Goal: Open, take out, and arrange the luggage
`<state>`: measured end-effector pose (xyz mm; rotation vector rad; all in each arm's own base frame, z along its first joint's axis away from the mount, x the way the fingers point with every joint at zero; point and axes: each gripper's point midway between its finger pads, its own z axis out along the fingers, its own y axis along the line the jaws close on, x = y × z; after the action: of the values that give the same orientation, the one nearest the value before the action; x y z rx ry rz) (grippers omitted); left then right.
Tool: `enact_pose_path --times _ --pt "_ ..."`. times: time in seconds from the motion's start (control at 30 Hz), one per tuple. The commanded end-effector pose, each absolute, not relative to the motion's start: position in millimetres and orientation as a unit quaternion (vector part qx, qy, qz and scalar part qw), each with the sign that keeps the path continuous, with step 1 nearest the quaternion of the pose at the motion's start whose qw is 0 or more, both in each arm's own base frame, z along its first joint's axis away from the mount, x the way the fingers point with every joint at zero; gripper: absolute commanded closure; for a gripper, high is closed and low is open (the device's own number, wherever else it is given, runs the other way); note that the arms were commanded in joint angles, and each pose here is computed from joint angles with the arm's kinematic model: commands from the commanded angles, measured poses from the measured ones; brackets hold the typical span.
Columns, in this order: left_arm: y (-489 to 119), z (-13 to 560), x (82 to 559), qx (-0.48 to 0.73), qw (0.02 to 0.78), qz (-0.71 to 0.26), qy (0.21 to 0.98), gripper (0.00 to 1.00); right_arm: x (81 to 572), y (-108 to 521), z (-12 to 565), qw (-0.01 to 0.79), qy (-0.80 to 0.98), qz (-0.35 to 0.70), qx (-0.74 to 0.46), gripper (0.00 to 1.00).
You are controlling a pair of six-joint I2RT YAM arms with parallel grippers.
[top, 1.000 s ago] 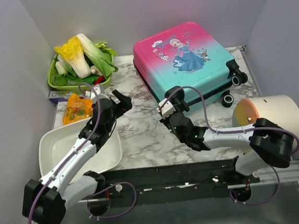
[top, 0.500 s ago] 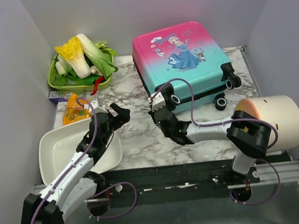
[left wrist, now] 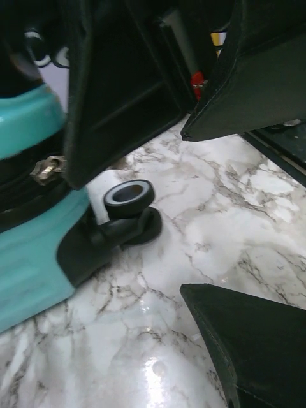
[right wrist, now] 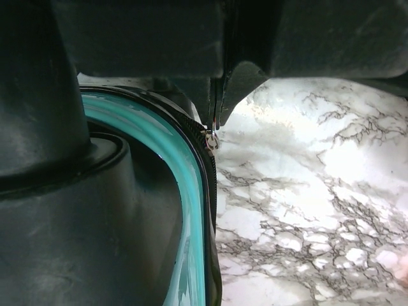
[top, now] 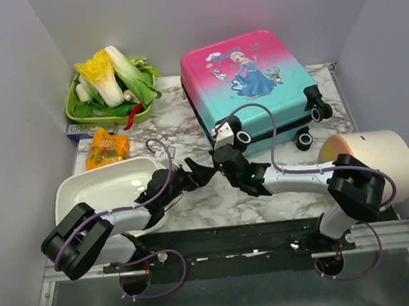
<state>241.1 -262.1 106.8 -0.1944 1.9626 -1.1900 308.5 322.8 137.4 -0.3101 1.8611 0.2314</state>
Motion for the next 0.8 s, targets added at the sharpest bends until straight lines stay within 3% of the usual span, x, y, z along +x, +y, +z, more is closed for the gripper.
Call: enact_pose_path --times 0.0,0.27,0.3,0.37,0.5,0.77 --pt "-270 143 258 -0.106 0.464 -0.485 0.734 0.02 303 347 219 0.617 0.756 0.203 -0.081 0.99" --pt "-303 114 244 -0.122 0.467 -0.483 0.73 0.04 305 356 231 0.612 0.758 0.207 -0.093 0.99" --pt "-307 114 244 -0.127 0.469 -0.486 0.726 0.1 305 356 229 0.61 0.76 0.2 -0.101 0.99" --pt "-308 95 242 -0.138 0.46 -0.482 0.732 0.09 309 351 223 0.608 0.768 0.175 -0.1 0.99" --pt "-313 112 239 -0.152 0.474 -0.535 0.683 0.09 309 351 217 0.604 0.772 0.158 -0.118 0.99" --pt "-327 107 249 -0.14 0.497 -0.518 0.682 0.08 309 363 226 0.597 0.769 0.153 -0.168 0.99"
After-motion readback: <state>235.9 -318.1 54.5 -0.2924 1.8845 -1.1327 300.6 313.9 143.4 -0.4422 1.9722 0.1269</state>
